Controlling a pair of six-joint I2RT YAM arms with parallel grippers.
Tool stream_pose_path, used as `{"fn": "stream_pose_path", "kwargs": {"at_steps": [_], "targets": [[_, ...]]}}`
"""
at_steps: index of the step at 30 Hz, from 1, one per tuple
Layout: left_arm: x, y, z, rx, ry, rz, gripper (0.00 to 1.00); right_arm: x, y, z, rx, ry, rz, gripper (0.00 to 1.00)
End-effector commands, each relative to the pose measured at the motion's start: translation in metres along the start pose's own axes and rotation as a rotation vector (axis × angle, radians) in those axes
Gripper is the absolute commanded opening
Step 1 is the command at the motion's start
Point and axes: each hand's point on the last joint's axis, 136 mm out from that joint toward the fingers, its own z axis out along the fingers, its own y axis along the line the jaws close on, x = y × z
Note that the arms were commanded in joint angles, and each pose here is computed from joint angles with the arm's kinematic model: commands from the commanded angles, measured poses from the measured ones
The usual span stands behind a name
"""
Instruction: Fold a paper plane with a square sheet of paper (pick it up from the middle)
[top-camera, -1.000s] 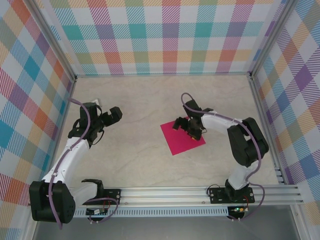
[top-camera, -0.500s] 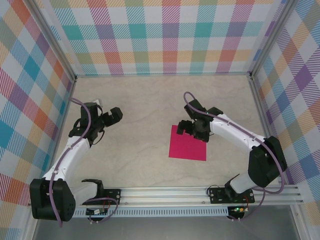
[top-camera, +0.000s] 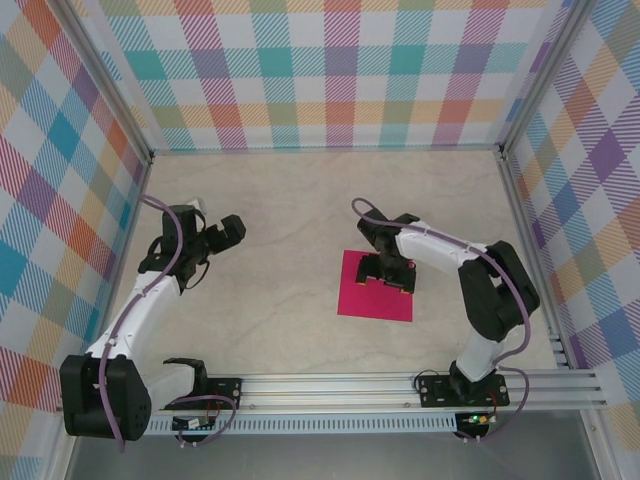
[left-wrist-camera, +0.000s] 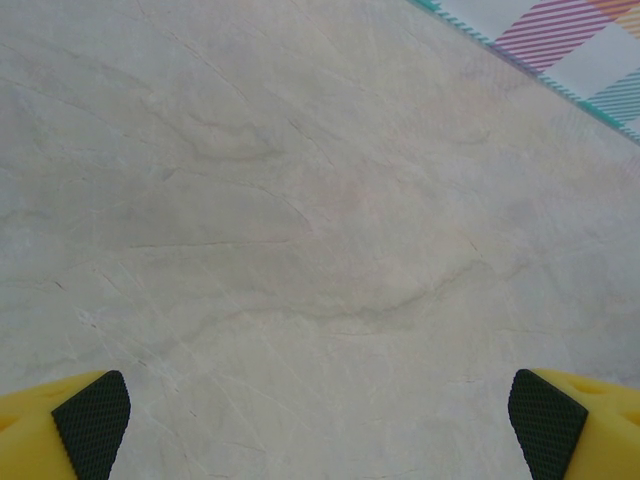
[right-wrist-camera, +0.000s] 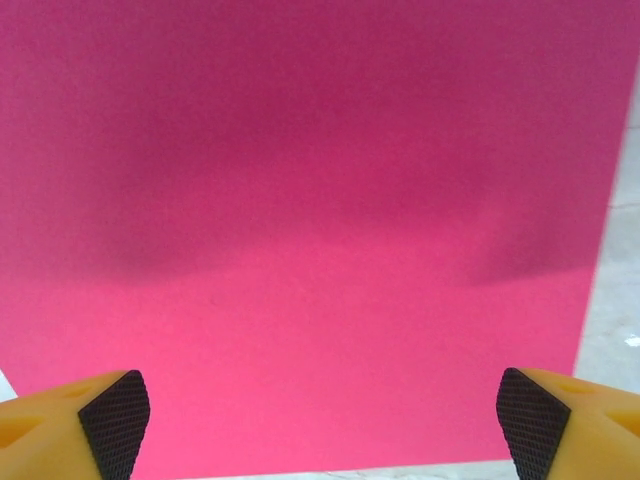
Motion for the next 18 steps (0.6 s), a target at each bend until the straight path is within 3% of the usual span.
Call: {"fn": "stream_pose_path", "kwargs": {"at_steps": [1, 10, 18], "targets": [[0.005, 0.004, 0.002, -0.016, 0.028, 0.017, 1.0, -0.01, 0.017, 0.0, -0.037, 0.005, -0.033, 0.92], [0.008, 0.005, 0.005, -0.019, 0.041, 0.015, 1.0, -0.021, 0.02, 0.015, -0.001, 0.011, -0.06, 0.93], [0.009, 0.005, 0.007, -0.016, 0.05, 0.014, 1.0, -0.01, 0.019, 0.031, -0.015, 0.081, -0.068, 0.93]]}}
